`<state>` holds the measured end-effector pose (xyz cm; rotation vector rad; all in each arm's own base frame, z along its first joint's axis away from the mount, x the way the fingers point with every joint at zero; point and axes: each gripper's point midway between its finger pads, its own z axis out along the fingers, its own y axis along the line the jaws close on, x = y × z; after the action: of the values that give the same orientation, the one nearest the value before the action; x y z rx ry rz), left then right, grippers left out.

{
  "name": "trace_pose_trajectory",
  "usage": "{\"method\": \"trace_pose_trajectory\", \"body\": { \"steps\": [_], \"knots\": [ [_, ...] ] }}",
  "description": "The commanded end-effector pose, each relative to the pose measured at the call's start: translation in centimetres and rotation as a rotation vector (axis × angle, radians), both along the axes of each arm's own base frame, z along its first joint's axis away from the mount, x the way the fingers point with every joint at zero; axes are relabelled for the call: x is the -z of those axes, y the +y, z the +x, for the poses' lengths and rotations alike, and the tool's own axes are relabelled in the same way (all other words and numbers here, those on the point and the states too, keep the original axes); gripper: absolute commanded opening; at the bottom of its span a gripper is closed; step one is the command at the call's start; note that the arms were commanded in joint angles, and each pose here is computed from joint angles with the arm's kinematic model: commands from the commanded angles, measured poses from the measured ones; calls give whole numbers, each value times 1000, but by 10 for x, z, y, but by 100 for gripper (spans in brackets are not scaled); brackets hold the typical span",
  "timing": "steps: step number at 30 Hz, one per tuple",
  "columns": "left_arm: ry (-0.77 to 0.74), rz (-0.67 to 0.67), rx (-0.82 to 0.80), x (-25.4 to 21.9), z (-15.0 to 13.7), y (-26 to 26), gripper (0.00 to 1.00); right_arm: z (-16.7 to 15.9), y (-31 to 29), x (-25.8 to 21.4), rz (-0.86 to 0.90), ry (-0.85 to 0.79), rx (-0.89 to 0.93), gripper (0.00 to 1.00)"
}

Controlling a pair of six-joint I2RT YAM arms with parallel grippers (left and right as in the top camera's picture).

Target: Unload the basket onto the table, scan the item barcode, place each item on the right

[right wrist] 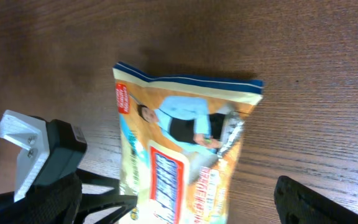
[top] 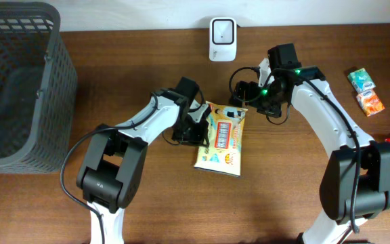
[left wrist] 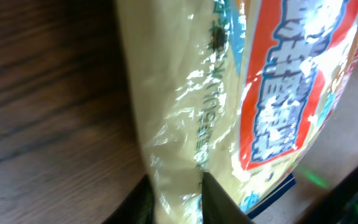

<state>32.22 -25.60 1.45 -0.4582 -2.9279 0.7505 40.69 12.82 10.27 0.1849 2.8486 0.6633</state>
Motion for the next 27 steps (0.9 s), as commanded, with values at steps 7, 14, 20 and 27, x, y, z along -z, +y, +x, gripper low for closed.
{"method": "trace_pose_trajectory", "body": {
  "steps": [7, 14, 20, 27],
  "knots": [
    [25, -127, 10, -7, 0, -21, 0, -3, 1, 2, -11, 11, 4, 99],
    [-12, -42, -55, 1, 12, -12, 32, -13, -1, 13, -15, 48, 8, 99],
    [-33, 31, -103, 7, 25, 13, 68, -31, 14, 29, -46, 93, -17, 99],
    [21, 59, -142, 8, 22, 33, 68, -33, 29, 38, -286, 29, 36, 99]
  ]
}}
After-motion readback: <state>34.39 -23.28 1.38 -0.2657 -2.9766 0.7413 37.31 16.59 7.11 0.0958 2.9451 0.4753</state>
